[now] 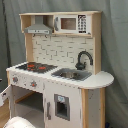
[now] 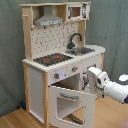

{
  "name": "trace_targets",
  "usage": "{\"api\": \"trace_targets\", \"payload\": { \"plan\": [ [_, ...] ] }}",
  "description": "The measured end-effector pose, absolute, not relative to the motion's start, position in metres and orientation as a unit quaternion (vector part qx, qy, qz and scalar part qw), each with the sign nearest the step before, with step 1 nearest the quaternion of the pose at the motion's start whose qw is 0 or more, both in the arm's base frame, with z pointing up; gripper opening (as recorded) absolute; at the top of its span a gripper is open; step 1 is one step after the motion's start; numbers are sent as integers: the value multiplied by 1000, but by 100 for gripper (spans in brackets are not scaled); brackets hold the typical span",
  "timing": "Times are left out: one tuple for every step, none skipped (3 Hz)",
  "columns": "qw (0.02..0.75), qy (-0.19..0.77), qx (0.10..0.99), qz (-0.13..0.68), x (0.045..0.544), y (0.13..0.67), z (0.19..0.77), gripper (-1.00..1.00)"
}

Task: Play with the kitchen

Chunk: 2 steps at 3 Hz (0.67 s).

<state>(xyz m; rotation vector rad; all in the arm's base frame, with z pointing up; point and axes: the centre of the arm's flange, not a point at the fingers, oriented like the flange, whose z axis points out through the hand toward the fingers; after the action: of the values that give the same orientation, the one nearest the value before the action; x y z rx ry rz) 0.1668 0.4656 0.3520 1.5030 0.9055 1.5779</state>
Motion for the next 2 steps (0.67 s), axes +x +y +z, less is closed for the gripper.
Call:
{"api": "trace_targets", "payload": {
  "plan": [
    [420, 362, 578, 598, 167, 460, 359, 100],
    [451, 365, 571, 580, 171, 451, 378, 100]
  ]
}}
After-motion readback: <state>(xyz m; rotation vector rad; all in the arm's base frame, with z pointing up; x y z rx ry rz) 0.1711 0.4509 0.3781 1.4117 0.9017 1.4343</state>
